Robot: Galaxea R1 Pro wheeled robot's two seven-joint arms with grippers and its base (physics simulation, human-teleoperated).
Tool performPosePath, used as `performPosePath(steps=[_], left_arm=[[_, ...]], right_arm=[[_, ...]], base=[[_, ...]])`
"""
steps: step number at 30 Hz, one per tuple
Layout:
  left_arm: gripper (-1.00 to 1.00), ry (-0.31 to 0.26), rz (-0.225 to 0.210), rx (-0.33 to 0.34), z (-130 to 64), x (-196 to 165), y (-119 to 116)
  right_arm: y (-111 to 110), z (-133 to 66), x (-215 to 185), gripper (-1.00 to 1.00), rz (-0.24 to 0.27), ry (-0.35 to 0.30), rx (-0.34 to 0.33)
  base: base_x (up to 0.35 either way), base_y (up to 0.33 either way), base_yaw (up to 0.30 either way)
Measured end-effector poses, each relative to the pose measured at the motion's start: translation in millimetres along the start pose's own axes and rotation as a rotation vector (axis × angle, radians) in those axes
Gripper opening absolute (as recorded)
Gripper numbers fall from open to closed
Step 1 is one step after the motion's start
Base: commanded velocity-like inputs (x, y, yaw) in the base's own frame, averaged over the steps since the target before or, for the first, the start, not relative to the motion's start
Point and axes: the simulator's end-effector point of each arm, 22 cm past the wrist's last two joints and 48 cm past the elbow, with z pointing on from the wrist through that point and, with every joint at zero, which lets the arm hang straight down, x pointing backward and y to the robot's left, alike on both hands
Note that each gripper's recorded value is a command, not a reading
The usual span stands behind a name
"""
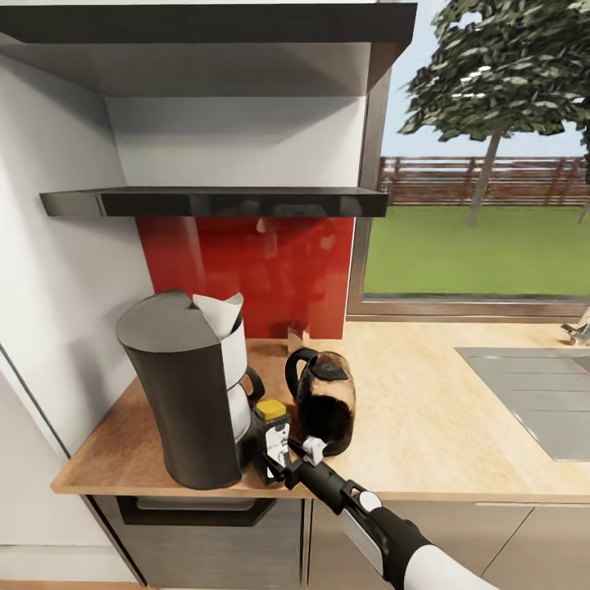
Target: Set up a coffee station on the kitchen countertop: keep the coffee maker on the countertop, move the bottle of coffee from the kitchen shelf to the counter next to the coffee maker, place a paper coffee filter on top of the coffee maker, put the saucer next to the coffee maker with the coffee cup on the saucer, and place the electric kettle next to the coffee maker.
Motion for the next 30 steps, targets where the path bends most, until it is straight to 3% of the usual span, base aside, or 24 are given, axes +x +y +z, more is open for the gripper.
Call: performPosePath(steps=[3,10,30], left_arm=[[1.0,0.001,-0.001,0.008,-0.2,1,-4],[1.0,0.001,-0.002,0.013,-0.3,1,-8],[1.0,0.001,-0.003,0.014,-0.4,1,-9]], right_arm=[[-1,0.2,0,-1.0,0.012,-0.004,0.007],[-9,-6.4,-2,-1.0,-0.028,0.002,0.002],[-12,-5.6,-3,-1.0,-0.006,-0.003,0.017]], base=[[0.0,0.0,0.0],[0.0,0.0,0.0],[-0.021,0.0,0.0]])
